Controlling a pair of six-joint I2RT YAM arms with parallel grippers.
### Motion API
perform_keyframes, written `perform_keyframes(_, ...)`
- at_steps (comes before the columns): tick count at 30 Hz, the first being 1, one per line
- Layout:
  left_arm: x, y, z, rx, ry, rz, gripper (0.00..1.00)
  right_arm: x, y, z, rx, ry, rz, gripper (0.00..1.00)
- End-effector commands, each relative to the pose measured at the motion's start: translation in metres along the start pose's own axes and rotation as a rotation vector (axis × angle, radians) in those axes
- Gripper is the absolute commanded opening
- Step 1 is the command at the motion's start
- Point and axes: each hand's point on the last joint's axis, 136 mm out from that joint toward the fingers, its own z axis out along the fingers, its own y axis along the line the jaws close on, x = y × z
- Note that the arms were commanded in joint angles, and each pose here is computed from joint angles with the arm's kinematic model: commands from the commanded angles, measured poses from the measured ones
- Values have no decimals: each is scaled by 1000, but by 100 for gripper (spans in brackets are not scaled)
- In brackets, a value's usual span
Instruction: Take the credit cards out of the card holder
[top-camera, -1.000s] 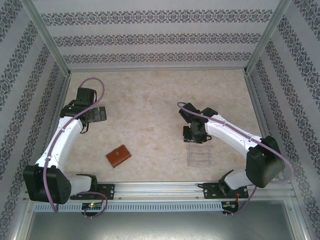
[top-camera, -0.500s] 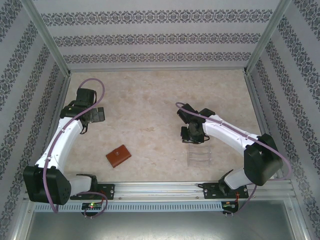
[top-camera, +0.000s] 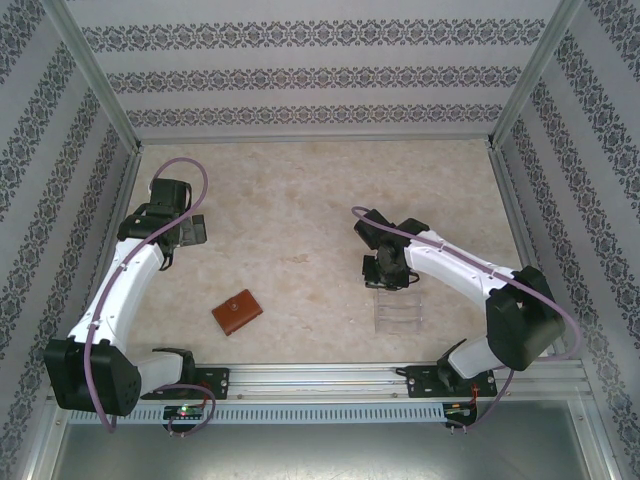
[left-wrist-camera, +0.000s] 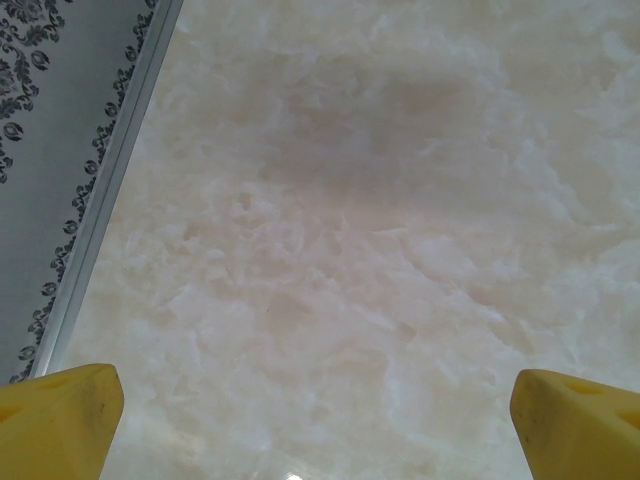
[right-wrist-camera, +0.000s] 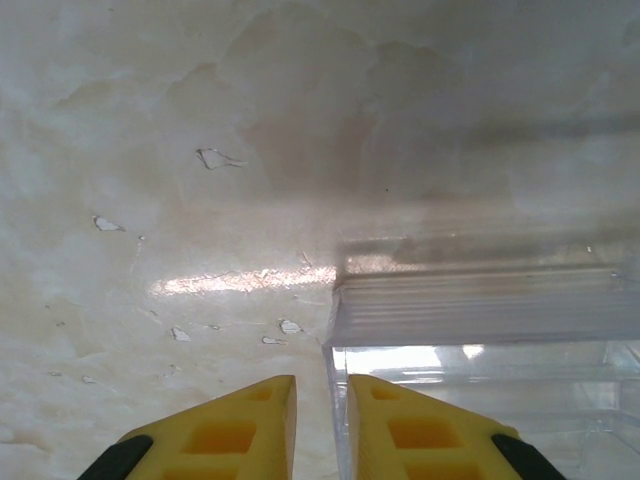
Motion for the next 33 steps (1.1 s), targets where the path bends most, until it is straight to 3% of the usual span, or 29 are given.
perform_keyframes(1,3,5,-5,-24,-8,19,100,10,-4,8,30,35,1,22)
perform_keyframes(23,4,5,-3,-28,3,30,100,1,4,-1,34,22,-27,11)
perform_keyframes(33,5,4,-4,-20,2,29,100,-42,43,-10,25,-14,-62,10)
